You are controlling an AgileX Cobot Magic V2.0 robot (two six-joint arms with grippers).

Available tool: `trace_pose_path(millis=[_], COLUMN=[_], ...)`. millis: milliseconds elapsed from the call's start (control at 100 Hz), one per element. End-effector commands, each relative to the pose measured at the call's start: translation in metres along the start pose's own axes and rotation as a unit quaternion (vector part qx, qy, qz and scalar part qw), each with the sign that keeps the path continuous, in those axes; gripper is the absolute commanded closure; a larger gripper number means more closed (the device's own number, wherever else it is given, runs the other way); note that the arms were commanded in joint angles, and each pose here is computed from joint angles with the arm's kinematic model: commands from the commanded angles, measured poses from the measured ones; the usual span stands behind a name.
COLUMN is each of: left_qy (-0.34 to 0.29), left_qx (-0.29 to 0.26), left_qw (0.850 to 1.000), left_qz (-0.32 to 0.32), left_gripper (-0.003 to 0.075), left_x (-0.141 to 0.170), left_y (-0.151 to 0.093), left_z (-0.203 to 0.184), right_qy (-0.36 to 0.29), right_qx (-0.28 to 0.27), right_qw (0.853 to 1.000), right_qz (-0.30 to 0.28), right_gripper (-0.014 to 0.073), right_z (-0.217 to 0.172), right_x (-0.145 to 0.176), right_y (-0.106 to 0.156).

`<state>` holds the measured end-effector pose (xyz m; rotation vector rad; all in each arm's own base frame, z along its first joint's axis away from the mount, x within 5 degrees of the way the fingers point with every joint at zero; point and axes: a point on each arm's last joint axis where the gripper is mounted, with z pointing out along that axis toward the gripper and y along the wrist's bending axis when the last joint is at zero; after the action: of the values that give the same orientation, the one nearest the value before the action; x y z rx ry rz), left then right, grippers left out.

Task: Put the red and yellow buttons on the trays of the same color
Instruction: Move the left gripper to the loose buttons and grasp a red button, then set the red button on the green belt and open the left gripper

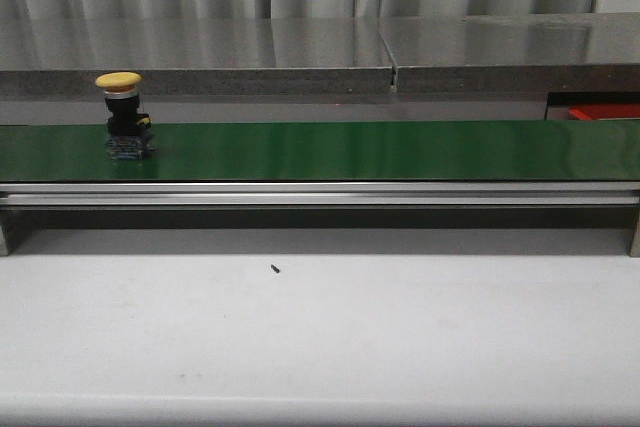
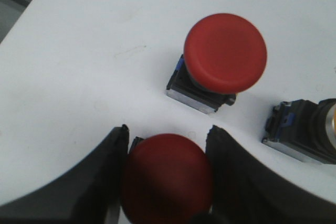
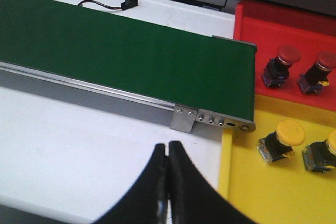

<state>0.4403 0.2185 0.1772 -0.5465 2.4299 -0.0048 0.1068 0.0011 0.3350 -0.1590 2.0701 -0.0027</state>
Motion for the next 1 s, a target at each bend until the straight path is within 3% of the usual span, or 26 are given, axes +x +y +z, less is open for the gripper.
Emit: trace_pose_path(millis=[0,120,420,650,820,990], left_qy=[-0.052,-0.066,-0.134,-0.146,-0.122,-0.086], left_qx=[0.009,0.025,0.082,0.129,0.164,0.175], left_qw=[0.999,0.997,0.986,0.981,0.979,0.981], left_qz=[-0.011,-0.026,-0.047,-0.020,-0.011,-0.002], left_gripper=[0.0666,0.0740,0.0739,0.0739,0.0739,0.0739], left_x=[-0.025,-0.032,-0.057,-0.053,-0.034,-0.007], left_y=[-0.006,-0.012,-0.037,-0.070,-0.096,-0.119], left_z=[-0.034,-0.051,-0.148,-0.217,-0.228,-0.204], right_qy=[-0.041,-0.041,-0.041,-0.041,-0.041,-0.041], right_qx=[0.008,0.008,0.008,0.008,0.008,0.008], right_qw=[0.999,0.999,0.999,0.999,0.999,0.999], right_qz=[0.001,0.001,0.001,0.001,0.001,0.001], right_gripper=[0.0662,0.0662,0.0662,0.0662,0.0662,0.0662], right_z=[-0.005,-0.005,-0.005,-0.005,-0.005,-0.005], right_x=[-0.012,-0.012,-0.012,-0.012,-0.012,-0.012], right_y=[-0.001,-0.001,-0.001,-0.001,-0.001,-0.001])
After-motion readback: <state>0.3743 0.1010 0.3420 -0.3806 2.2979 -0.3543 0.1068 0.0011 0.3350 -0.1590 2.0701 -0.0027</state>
